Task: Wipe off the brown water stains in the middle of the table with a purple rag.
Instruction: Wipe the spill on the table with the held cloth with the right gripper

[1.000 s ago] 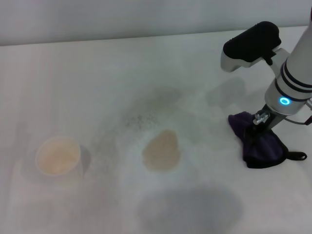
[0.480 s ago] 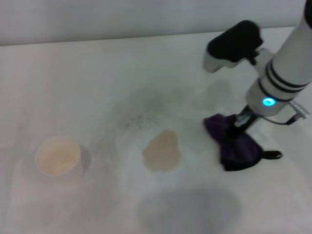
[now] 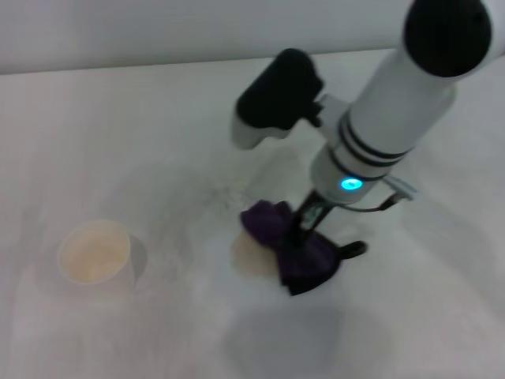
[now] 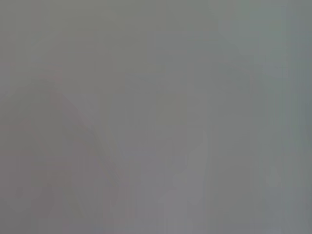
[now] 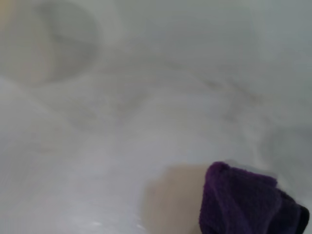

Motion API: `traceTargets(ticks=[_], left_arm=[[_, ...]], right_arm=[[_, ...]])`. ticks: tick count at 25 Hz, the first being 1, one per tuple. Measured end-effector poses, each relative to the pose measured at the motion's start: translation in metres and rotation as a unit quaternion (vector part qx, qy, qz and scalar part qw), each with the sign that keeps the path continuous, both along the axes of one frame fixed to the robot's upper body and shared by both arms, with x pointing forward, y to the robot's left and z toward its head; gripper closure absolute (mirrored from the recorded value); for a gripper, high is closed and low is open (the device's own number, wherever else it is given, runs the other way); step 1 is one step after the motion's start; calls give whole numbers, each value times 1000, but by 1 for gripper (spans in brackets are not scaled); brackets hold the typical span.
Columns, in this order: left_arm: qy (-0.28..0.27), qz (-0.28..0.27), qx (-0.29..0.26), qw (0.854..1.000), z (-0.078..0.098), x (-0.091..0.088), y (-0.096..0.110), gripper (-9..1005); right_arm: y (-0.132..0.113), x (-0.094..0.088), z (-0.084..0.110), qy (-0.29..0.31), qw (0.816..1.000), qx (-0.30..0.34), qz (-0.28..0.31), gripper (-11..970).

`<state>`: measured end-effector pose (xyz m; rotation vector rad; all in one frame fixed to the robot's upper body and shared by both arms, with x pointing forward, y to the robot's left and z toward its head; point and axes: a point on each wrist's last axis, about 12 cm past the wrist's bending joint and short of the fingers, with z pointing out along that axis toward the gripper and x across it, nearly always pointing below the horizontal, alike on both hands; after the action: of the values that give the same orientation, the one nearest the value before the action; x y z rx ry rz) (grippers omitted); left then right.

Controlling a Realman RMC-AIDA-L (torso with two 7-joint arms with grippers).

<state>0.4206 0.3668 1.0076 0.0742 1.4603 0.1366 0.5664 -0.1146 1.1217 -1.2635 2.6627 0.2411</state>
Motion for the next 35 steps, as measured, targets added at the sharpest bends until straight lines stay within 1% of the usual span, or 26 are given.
traceTargets(ticks=[5, 8, 10, 12, 15, 17, 21, 24, 28, 31, 35], left_arm=[[5, 1, -3, 1000, -2, -3, -1, 104], [8, 3, -4, 1000, -4, -7, -1, 104], [10, 4, -4, 1000, -4, -8, -1, 104], [10, 5, -4, 1000, -4, -8, 0, 105], [12, 6, -4, 1000, -5, -10, 0, 105], [13, 8, -4, 1000, -5, -12, 1, 105], [15, 9, -4, 1000, -6, -13, 1, 105], [18, 10, -4, 1000, -7, -14, 2, 105], [19, 11, -2, 1000, -7, -14, 2, 105], [19, 11, 6, 1000, -7, -13, 1, 105], [18, 12, 8, 1000, -7, -13, 2, 105]], right_arm=[[31, -15, -2, 13, 998, 22, 61, 854], [47, -28, -5, 27, 993, 41, 104, 854], [53, -33, -5, 33, 990, 56, 122, 854], [55, -34, -7, 31, 989, 59, 130, 853], [54, -29, -8, 16, 991, 50, 127, 853], [52, -20, -5, -2, 992, 38, 117, 853], [37, 1, 3, -32, 996, 13, 80, 853], [24, 16, 5, -45, 998, -15, 52, 853], [14, 29, 4, -58, 997, -49, 23, 852], [14, 29, 2, -61, 996, -59, 23, 856], [27, 18, 3, -41, 998, -29, 47, 854]])
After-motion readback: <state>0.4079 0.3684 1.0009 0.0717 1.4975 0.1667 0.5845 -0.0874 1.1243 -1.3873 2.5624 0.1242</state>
